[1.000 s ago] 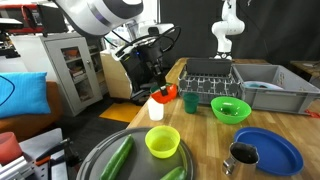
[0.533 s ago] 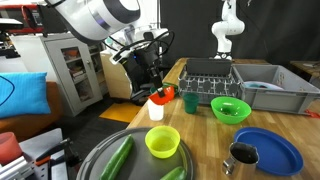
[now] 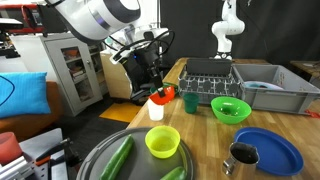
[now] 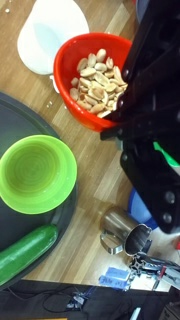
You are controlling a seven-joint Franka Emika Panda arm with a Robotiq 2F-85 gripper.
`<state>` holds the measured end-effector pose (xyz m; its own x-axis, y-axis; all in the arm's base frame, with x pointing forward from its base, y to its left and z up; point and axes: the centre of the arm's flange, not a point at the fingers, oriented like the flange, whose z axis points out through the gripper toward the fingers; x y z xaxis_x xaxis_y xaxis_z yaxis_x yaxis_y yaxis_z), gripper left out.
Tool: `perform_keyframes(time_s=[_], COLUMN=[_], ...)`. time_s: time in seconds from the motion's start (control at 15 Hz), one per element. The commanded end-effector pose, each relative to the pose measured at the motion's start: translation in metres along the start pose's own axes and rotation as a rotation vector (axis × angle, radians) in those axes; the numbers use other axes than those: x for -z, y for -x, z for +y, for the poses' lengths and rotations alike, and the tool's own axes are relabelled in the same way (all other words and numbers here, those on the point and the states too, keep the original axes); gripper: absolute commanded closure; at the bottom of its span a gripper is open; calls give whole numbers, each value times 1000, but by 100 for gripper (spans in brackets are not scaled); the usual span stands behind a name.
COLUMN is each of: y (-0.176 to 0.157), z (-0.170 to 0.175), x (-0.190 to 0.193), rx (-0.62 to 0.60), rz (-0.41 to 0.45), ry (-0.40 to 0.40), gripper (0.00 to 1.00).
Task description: Pour the contents of the orange bowl into the white cup
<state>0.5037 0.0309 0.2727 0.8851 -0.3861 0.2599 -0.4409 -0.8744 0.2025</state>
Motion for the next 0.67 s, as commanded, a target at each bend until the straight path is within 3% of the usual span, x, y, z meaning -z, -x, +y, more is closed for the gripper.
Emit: perform_keyframes(time_s=[0.0, 0.27, 0.6], y=[2, 8, 18], z=[-6, -22, -53], x=[-3, -3, 2], rx=[14, 67, 140], rz=[15, 48, 78], ry=[47, 121, 156], gripper=[98, 98, 98])
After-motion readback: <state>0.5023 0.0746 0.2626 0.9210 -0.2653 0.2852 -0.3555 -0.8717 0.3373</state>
